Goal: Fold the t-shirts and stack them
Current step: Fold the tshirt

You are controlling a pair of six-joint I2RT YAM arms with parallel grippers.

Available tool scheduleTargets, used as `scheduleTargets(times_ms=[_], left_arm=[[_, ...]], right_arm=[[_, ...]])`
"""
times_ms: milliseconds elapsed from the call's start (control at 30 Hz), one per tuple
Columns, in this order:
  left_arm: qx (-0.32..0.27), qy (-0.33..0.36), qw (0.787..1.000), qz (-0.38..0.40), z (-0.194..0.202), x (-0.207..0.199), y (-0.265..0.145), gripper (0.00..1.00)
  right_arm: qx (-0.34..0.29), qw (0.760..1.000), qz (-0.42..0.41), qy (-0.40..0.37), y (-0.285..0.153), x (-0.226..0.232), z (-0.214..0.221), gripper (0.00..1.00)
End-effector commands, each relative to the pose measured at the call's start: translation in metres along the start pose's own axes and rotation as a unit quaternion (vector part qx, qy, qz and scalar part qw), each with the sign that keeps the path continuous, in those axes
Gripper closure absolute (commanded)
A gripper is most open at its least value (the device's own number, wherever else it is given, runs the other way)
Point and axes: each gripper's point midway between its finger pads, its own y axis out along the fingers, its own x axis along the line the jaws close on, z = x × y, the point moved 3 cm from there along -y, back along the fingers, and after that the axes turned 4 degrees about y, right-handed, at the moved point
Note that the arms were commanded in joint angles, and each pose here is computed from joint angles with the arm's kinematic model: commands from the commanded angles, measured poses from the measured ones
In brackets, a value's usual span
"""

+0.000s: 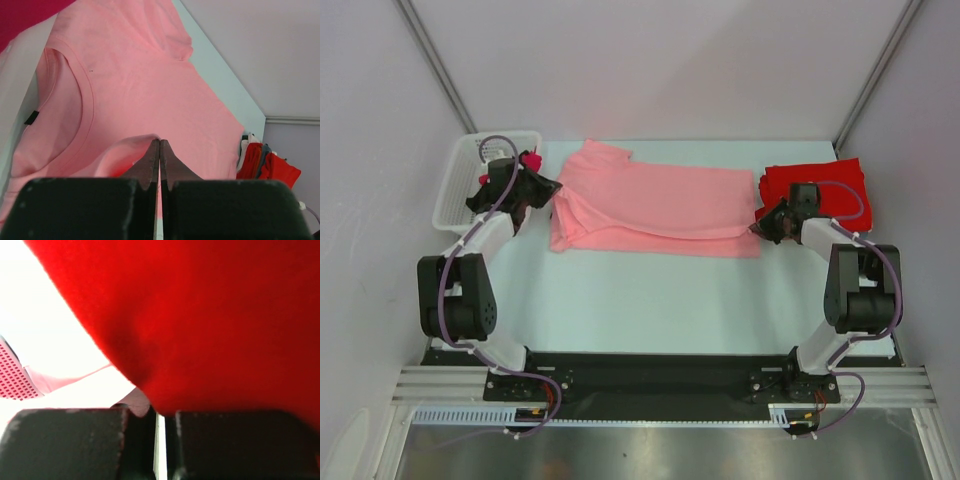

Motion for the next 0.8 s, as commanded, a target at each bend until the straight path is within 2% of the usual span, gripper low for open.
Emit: scheduleTargets(times_ms=[0, 267, 333, 367, 400, 433, 467, 533, 600, 633, 667, 733, 767], left_arm=[[-0.020, 0.011, 0.999, 0.033, -0.014, -0.023, 0.000, 1.00], [-0.024, 0.012, 0.999, 0.027, -0.016, -0.021, 0.006, 1.00], [-0.020, 0.011, 0.999, 0.029, -0.015, -0.022, 0.009, 1.00], [-0.020, 0.011, 0.999, 0.026, -0.016, -0.022, 0.011, 0.99], [-0.019, 0.010, 1.000, 0.023, -0.015, -0.020, 0.012, 0.95], [-0.018, 0.008, 1.000, 0.021, -0.015, -0.020, 0.012, 0.71], [-0.016, 0.006, 1.000, 0.018, -0.014, -0.021, 0.010, 0.61], [-0.025, 0.011, 1.000, 0.013, -0.016, -0.022, 0.005, 0.40], [-0.030, 0.025, 0.999, 0.011, -0.014, -0.025, -0.002, 0.38], [-0.040, 0.033, 0.998, 0.018, -0.019, -0.032, -0.011, 0.38], [-0.039, 0.040, 0.998, 0.014, -0.017, -0.031, -0.016, 0.38], [-0.037, 0.060, 0.997, 0.036, -0.004, -0.053, -0.032, 0.38], [-0.039, 0.068, 0.997, 0.026, 0.004, -0.047, -0.036, 0.38]], right_arm=[[-0.037, 0.999, -0.013, -0.004, -0.006, 0.015, -0.014, 1.00], [-0.042, 0.999, -0.009, 0.003, -0.007, 0.012, -0.013, 0.98], [-0.048, 0.999, -0.004, 0.003, -0.008, 0.011, -0.015, 0.92], [-0.052, 0.999, -0.003, 0.003, -0.008, 0.011, -0.015, 0.73], [-0.052, 0.999, -0.002, 0.002, -0.009, 0.011, -0.014, 0.59], [-0.051, 0.999, 0.001, 0.000, -0.010, 0.010, -0.012, 0.50], [-0.063, 0.998, 0.000, -0.004, -0.016, 0.013, -0.013, 0.43], [-0.078, 0.997, -0.003, -0.011, -0.024, 0.015, -0.014, 0.42], [-0.091, 0.996, 0.000, -0.010, -0.031, 0.010, -0.011, 0.42], [-0.109, 0.994, -0.026, -0.007, -0.044, 0.019, -0.014, 0.43], [-0.099, 0.995, -0.025, -0.011, -0.044, 0.012, 0.003, 0.44], [-0.121, 0.991, -0.056, -0.007, -0.060, 0.017, 0.010, 0.46], [-0.130, 0.990, -0.060, -0.007, -0.064, 0.016, 0.014, 0.47]])
